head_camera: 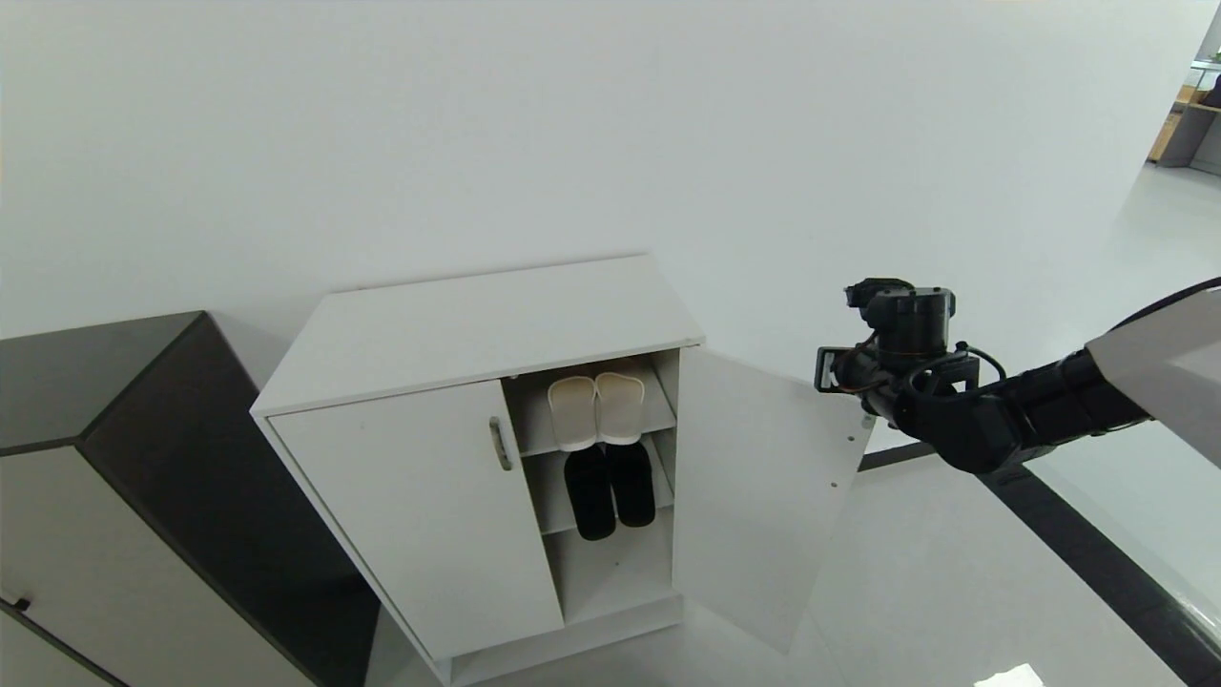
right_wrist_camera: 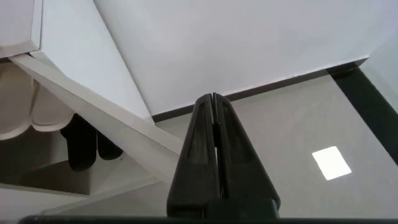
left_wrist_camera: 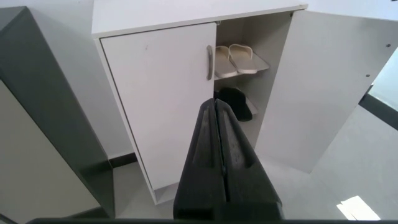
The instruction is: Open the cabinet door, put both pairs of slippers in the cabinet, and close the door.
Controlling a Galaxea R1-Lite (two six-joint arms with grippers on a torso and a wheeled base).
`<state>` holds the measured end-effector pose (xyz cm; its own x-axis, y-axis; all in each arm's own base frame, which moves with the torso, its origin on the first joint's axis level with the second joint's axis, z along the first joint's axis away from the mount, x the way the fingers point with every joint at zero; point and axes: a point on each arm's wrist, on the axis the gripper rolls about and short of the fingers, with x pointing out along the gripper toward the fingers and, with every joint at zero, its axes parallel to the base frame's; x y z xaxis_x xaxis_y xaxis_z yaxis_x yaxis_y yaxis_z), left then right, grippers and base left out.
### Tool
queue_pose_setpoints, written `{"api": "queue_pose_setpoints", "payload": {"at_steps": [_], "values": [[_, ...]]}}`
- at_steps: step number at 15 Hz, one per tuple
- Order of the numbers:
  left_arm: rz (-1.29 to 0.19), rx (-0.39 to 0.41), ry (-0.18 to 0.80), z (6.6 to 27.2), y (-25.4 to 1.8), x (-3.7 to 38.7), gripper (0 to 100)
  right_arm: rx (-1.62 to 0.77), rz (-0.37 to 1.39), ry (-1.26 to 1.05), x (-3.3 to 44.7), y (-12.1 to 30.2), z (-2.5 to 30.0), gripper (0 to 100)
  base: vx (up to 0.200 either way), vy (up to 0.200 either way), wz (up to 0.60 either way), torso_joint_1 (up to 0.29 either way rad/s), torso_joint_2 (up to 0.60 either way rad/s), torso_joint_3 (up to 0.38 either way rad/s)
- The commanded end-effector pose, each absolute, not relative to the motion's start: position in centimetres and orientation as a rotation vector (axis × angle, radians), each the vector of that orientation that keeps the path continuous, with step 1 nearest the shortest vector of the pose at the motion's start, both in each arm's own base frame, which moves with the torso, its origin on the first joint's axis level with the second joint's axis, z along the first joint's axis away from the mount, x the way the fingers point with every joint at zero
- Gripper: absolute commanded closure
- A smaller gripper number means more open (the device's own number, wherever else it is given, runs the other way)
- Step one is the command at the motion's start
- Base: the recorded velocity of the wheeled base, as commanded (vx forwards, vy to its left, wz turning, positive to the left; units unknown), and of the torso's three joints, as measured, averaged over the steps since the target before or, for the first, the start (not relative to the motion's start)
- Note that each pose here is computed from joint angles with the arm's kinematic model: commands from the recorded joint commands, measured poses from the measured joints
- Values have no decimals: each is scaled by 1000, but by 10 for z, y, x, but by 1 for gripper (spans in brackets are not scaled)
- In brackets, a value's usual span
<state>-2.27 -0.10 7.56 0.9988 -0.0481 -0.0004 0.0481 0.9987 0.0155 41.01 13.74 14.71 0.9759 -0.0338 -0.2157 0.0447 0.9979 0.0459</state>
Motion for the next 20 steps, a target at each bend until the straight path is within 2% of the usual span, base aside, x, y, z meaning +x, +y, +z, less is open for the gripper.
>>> {"api": "queue_pose_setpoints", "payload": {"at_steps": [1,5,9,16,17,20], "values": [[-48,17,0,76,-1,-23,100,44,-52,239,421,135,133,100,0,0,0,0,0,0],[-48,15,0,76,-1,-23,100,33,-51,265,419,136,125,100,0,0,0,0,0,0],[-49,15,0,76,-1,-23,100,10,-12,307,393,145,124,100,0,0,0,0,0,0],[-51,17,0,76,-1,-23,100,0,231,261,291,187,174,100,0,0,0,0,0,0],[-49,15,0,76,-1,-23,100,2,242,257,288,188,176,100,0,0,0,0,0,0],[-51,15,0,76,-1,-23,100,-16,148,313,322,171,150,100,0,0,0,0,0,0]]}}
